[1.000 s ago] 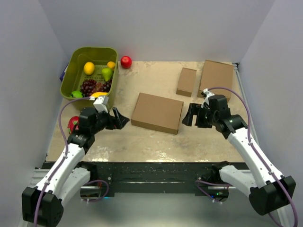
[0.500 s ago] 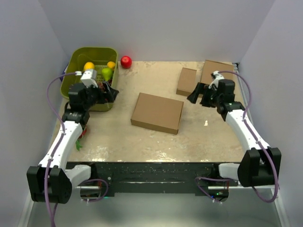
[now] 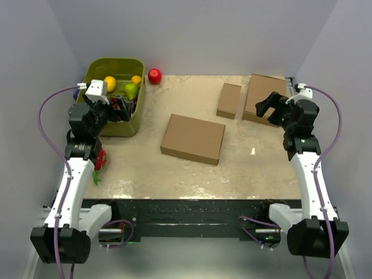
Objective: Fold the paper box
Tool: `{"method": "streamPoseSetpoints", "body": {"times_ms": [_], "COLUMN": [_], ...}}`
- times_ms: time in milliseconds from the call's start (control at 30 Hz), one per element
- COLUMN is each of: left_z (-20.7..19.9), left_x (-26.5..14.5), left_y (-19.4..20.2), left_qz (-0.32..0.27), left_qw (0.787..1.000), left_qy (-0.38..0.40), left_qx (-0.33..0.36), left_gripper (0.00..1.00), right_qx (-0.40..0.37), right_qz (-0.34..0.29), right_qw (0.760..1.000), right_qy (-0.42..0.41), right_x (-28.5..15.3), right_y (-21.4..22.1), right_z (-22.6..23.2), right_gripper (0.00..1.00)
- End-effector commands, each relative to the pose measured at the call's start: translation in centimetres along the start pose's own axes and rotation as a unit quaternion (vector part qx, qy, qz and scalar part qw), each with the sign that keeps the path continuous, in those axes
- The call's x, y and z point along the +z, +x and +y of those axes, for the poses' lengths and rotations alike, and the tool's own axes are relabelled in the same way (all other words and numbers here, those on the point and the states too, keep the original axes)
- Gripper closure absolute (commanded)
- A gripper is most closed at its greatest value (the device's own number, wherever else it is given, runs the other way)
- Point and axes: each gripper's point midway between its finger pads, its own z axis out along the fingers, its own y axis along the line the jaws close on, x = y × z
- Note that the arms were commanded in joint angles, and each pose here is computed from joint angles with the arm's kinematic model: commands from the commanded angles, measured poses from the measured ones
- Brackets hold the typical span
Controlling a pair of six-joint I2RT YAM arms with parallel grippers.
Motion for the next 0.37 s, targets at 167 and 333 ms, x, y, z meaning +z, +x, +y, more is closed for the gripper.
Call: {"method": "streamPoseSetpoints", "body": {"times_ms": [167,333], "left_z": [0.85,1.04], "left_x": [-0.50,-0.60], "left_y": [-1.48,-1.17], "left_qz": [-0.027,-0.025], "left_qw": [0.999,0.999], "left_qy": [-0.024,-0.029], "left_qx": [0.028,0.033], "left_gripper": [0.01,0.01], "right_qx": [-0.006,-0.007], "right_qz": [-0.055,-0.052], "right_qw": [0.998,0.998], "right_qy": [0.019,0.018], "right_x": [-0.44,-0.20], "right_y": [-2.59,-2.28], "right_z": [-0.28,-0.40], "right_gripper": [0.01,0.01]}}
